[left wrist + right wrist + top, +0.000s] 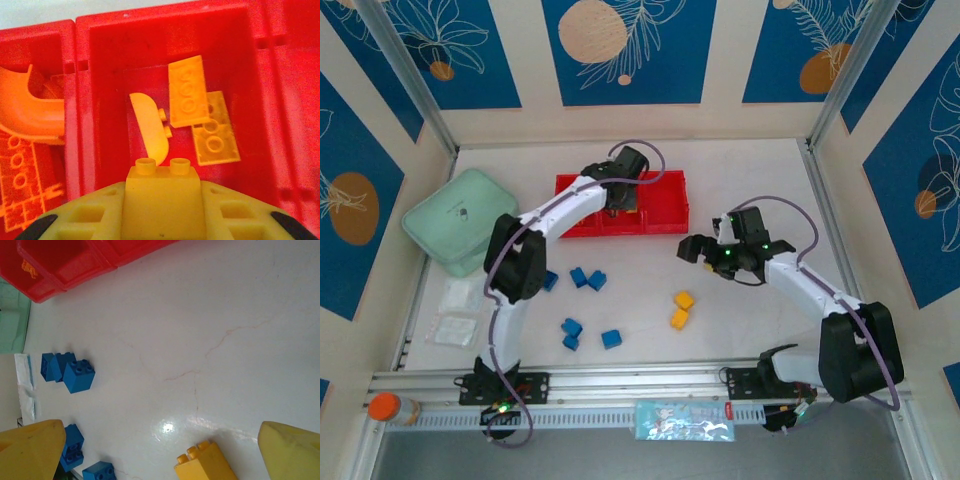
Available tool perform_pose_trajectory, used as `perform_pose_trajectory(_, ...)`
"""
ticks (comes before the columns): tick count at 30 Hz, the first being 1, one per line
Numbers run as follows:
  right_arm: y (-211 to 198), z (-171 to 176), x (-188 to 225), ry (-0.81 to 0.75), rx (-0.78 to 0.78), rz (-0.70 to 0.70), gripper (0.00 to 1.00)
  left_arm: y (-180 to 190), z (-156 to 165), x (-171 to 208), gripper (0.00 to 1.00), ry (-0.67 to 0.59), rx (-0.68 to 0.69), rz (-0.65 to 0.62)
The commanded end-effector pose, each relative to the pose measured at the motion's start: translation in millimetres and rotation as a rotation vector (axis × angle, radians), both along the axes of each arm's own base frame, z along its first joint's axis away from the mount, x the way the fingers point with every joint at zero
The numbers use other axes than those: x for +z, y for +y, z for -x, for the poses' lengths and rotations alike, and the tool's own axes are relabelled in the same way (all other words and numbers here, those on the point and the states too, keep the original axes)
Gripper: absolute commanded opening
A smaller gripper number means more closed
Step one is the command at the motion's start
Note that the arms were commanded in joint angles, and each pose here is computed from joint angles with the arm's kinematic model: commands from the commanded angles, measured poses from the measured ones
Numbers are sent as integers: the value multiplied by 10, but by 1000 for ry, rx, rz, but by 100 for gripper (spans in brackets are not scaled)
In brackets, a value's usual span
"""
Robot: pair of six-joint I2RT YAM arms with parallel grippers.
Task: Sort the legos into containers by color
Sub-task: Place the lego in the container, then pick up the lego from the middle-left of the table.
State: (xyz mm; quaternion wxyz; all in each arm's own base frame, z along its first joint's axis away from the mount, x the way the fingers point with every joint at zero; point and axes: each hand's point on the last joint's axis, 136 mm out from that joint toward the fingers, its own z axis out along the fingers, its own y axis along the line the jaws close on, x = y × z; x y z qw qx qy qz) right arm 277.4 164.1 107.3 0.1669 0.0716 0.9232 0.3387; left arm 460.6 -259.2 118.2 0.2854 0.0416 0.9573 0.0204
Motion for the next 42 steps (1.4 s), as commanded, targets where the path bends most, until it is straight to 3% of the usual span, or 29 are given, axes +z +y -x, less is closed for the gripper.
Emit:
perform_pose_trajectory(1, 10, -57, 77, -12, -9, 4, 99, -23, -120, -2, 38, -18, -17, -39)
perform_pose_trajectory(4, 1, -71, 117, -21, -12, 7, 99, -30, -154, 45, 47, -23, -27, -47)
perform_pose_trajectory(9, -49, -79, 159, -31, -20, 32, 99, -62, -44, 217, 51, -18, -54, -2)
perform_pose_trajectory(20, -330, -20, 123, 11, -103, 16, 99, -582, 817, 446, 60, 95, -228, 212)
perform_pose_trajectory(32, -564, 361, 72, 64, -173, 33, 99, -1321, 1883, 129, 70, 292, -427, 286)
perform_pose_trajectory(42, -856, 495, -32, 78, -290, 21, 99, -1644, 2315, -187, 78, 405, -514, 266)
